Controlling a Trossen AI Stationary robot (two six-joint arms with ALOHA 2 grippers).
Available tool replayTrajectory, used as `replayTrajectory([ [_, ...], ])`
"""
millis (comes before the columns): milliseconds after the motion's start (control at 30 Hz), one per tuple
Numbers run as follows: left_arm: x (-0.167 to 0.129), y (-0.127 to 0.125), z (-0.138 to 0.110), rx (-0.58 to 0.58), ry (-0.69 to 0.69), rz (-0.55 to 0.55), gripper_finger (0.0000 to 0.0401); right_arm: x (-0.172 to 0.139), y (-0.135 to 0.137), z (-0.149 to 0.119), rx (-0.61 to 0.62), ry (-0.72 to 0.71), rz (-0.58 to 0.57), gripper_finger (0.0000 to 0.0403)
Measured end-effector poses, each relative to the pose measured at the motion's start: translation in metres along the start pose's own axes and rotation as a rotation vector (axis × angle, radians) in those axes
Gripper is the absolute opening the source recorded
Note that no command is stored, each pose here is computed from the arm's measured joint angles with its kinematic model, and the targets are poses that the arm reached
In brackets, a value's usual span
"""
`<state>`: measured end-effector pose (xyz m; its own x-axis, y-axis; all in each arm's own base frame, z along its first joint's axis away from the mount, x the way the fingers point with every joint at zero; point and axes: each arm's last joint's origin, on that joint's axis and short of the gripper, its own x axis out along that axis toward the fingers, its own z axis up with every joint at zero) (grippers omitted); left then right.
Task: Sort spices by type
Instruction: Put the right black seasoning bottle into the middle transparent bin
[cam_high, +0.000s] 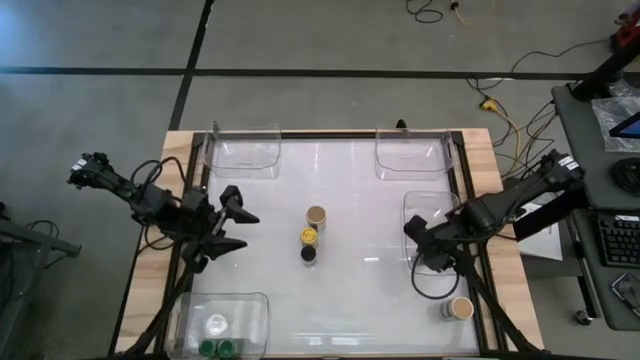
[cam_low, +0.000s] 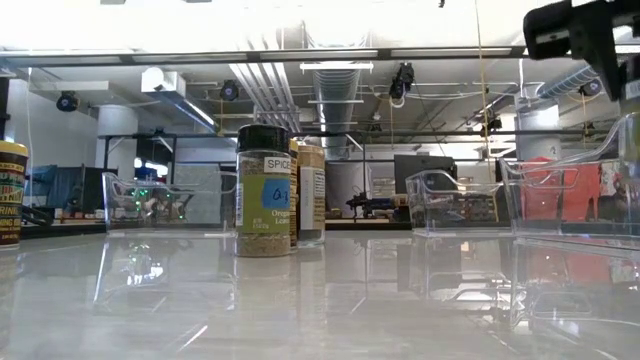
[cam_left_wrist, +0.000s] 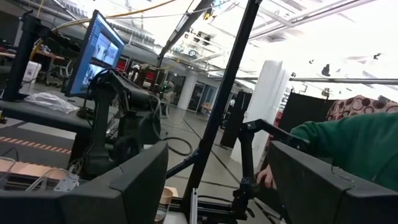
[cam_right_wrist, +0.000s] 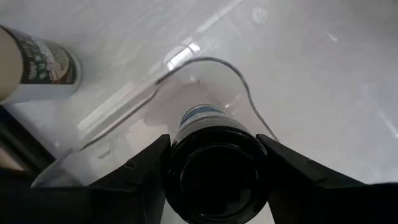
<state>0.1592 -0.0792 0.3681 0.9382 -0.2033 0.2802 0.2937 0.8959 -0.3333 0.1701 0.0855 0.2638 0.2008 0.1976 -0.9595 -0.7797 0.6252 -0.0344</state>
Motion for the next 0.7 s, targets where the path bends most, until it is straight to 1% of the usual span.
replayTrajectory([
  [133, 0.002, 0.000, -0.001, -0.010, -0.003, -0.001, 0.0261, 0.012, 0.002, -0.004, -0.002, 0.014, 0.027, 0.0202],
  [267, 0.003, 0.000, -0.002, -0.012, -0.001, 0.000, 0.0261, 0.019, 0.001, -0.006, -0.033, 0.005, 0.024, 0.0198],
  [400, 0.003, 0.000, -0.002, -0.013, -0.003, -0.001, 0.0261, 0.029, 0.002, -0.008, -0.038, -0.007, 0.023, 0.0205],
  [700, 0.003, 0.000, -0.002, -0.014, -0.003, -0.001, 0.0261, 0.036, 0.002, -0.009, -0.063, -0.032, 0.039, 0.0201],
])
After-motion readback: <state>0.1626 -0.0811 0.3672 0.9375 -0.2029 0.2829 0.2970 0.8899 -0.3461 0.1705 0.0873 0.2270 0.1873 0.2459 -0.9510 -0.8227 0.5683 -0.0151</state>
